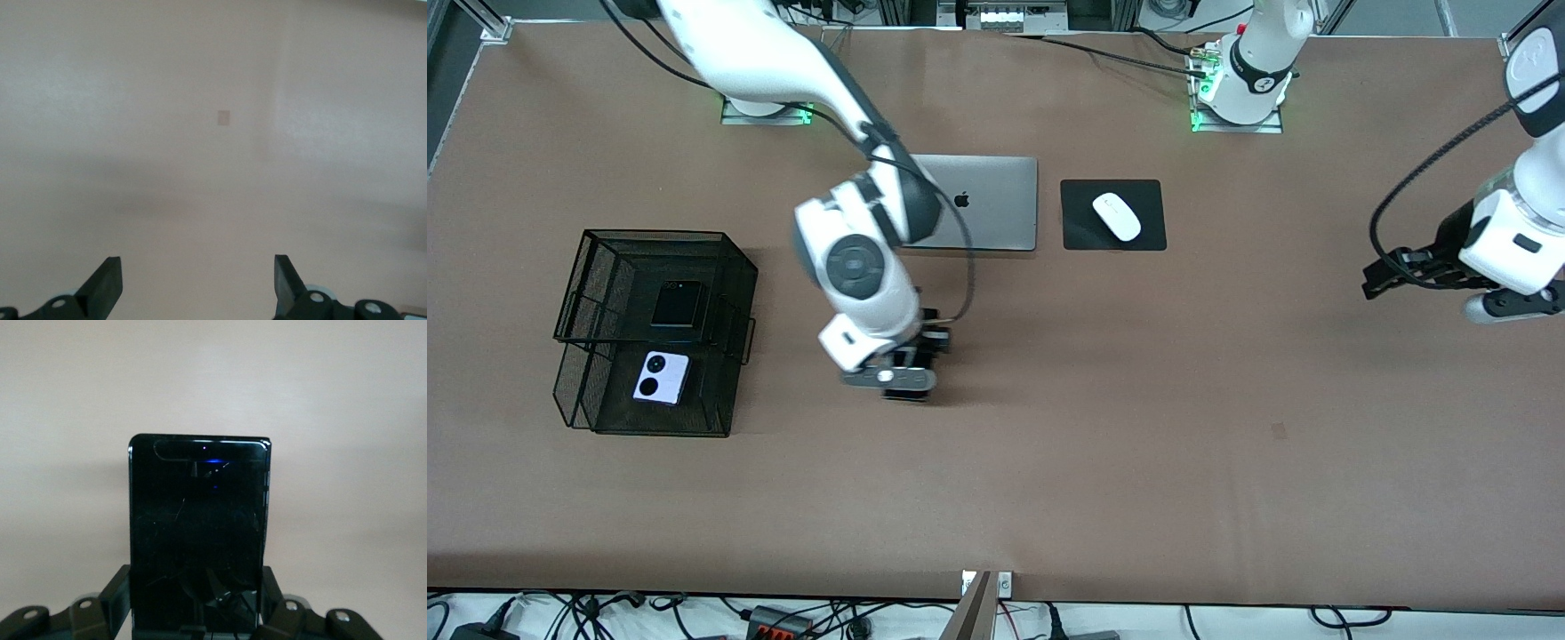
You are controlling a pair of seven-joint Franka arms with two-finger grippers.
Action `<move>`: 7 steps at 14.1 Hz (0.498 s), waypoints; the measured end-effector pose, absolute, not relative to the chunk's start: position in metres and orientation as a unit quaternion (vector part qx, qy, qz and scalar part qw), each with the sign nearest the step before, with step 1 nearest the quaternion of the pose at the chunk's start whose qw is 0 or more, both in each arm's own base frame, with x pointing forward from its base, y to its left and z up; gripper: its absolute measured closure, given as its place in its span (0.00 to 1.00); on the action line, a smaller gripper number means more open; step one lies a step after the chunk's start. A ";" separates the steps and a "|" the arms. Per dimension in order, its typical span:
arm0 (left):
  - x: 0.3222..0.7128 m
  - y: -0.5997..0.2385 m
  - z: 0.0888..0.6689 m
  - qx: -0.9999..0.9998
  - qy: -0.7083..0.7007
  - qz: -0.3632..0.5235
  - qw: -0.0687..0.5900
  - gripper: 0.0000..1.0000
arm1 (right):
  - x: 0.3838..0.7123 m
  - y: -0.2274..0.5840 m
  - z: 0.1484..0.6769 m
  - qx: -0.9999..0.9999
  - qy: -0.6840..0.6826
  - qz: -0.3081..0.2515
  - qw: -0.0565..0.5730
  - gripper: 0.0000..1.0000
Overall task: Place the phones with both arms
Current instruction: 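Carry the tall phone into the basket and open the right gripper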
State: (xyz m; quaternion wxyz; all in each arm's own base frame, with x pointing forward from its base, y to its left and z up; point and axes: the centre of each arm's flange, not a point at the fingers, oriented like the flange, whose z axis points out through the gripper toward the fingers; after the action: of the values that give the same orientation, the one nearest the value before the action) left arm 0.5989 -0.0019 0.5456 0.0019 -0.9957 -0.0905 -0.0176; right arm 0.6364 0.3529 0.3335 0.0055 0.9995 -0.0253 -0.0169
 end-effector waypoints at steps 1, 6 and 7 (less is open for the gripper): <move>0.599 0.000 0.546 -0.996 -0.092 -0.019 0.002 0.00 | 0.640 0.329 0.344 0.999 -0.023 -0.026 0.009 0.22; 0.603 0.011 0.549 -0.994 -0.101 -0.039 0.002 0.00 | 0.644 0.173 0.361 0.998 0.020 -0.066 0.008 0.22; 0.602 0.017 0.550 -0.994 -0.106 -0.037 0.003 0.00 | 0.642 0.142 0.366 0.997 0.024 -0.077 0.006 0.22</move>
State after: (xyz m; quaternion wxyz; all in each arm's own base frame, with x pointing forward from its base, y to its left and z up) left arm 0.6023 0.0170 0.5499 0.0030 -0.9936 -0.1064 -0.0374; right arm 0.6420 0.1424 0.3656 0.0062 0.9967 0.0242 -0.0767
